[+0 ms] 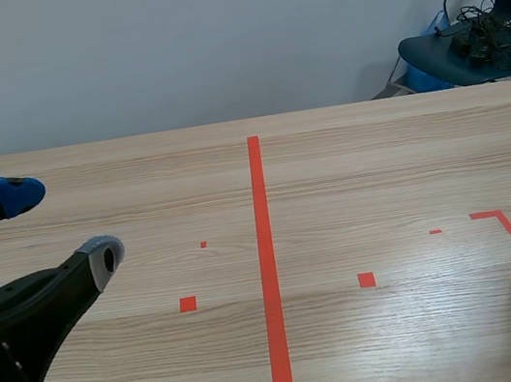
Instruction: Do the leaf sorting experiment
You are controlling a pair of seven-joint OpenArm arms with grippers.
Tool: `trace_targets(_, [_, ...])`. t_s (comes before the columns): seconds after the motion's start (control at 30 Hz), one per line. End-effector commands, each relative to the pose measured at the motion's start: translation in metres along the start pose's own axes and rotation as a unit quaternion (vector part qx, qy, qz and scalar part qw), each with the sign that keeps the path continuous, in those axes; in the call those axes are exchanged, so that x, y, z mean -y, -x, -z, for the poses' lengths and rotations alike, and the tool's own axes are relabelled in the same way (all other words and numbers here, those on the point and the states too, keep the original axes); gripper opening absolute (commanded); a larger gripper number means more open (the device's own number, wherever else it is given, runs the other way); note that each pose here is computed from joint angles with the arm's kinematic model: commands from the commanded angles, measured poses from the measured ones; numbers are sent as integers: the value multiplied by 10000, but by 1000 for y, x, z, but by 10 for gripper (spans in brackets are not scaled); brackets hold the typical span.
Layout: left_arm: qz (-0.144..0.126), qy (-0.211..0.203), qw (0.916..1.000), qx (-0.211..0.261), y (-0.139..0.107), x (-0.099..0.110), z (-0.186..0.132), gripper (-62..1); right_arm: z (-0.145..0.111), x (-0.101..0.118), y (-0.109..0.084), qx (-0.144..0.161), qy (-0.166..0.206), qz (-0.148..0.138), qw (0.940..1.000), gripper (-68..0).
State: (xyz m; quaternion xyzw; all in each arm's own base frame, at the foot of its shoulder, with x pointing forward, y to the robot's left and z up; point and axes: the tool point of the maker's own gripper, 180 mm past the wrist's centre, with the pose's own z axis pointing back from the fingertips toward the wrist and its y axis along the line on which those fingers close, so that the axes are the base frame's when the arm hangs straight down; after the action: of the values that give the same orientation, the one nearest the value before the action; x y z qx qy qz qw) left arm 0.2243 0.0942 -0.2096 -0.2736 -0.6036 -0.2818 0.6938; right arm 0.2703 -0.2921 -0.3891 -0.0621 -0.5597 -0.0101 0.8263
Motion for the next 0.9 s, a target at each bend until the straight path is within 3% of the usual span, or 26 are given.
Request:
trace_targets(0.0, [3,-9,9998,179,-9,-1,1,14,-1,5,-18,316,16,-83,9995,-470])
trace_targets(0.1, [3,-9,9998,179,-9,-1,1,14,-3,15,-25,441,121,-111,9989,-317])
trace_targets(0.2, [3,-9,9998,179,-9,-1,1,14,-9,22,-45,762,18,-146,9970,-175])
trace_targets(0.37, [3,-9,9998,179,-9,-1,1,14,-30,19,-95,1340,-566,-251,9891,-154])
trace_targets(0.53, [1,-9,9998,178,-8,-1,1,14,-64,4,-149,1991,-1224,-13,9723,-5])
trace_targets(0.6, [1,-26,9998,175,-8,-2,1,14,-75,0,-166,2212,-1392,108,9652,4])
trace_targets(0.73, [1,-41,9999,150,-7,-2,1,14,-96,-9,-183,2400,-1714,209,9553,4])
trace_targets(0.87, [9,-53,9999,86,-4,-3,0,14,-112,-20,-187,2401,-2144,170,9466,4])
